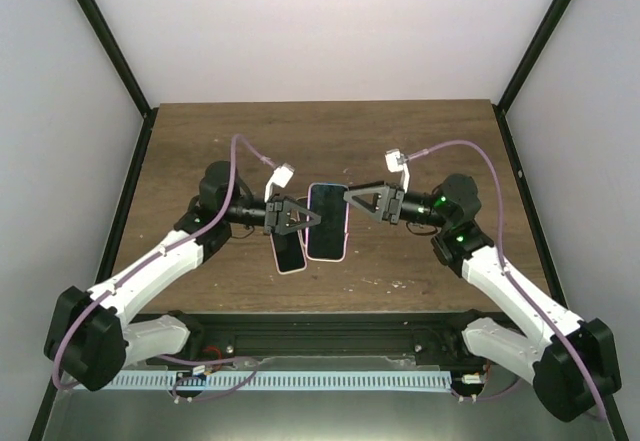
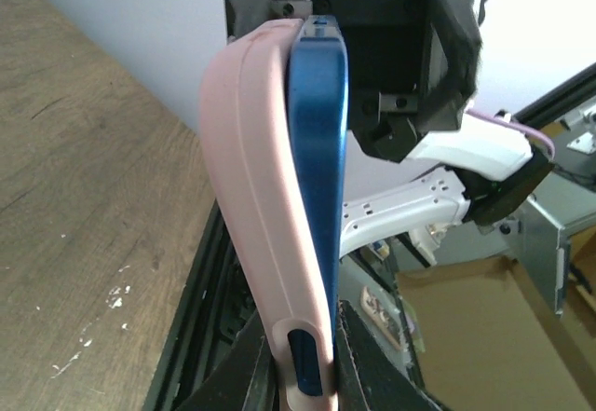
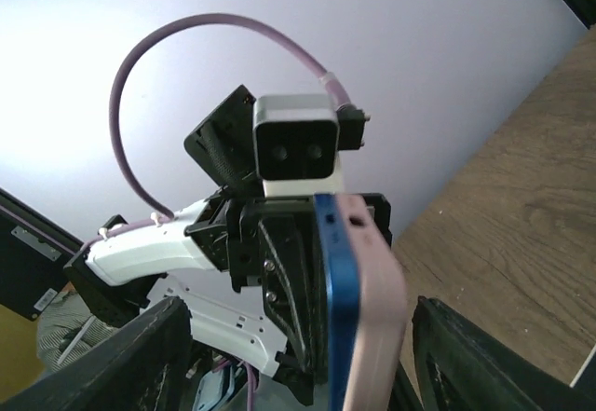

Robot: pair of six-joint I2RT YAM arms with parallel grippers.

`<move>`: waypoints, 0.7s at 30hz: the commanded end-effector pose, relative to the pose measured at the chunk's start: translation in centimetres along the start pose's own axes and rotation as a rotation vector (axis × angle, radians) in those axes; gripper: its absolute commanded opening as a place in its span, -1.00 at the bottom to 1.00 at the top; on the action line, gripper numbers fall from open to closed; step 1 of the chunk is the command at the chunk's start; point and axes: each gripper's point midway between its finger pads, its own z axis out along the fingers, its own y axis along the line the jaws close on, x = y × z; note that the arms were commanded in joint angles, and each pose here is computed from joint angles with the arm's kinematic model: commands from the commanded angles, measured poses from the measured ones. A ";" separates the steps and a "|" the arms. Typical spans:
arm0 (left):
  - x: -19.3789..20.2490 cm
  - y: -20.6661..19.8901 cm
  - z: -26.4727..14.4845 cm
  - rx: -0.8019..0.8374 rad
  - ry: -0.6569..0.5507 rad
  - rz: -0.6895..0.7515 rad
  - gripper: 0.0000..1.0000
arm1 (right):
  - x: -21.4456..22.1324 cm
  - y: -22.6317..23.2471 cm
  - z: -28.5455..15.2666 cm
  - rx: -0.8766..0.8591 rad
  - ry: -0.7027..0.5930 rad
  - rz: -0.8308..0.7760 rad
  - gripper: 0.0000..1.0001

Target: Put the phone into the phone case

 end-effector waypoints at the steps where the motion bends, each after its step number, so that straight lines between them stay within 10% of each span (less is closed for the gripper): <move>1: -0.3 -1.9 -0.3 0.026 0.007 0.204 -0.84 | -0.9 1.4 0.8 -0.045 0.035 -0.007 0.29; 18: -1.0 1.0 0.0 -0.125 0.039 0.171 -0.74 | 1.5 0.9 1.1 -0.114 0.180 0.009 -0.98; 21: -1.4 1.3 0.4 -0.100 0.043 0.108 -0.37 | 1.6 1.1 1.0 -0.124 0.171 -0.037 -0.99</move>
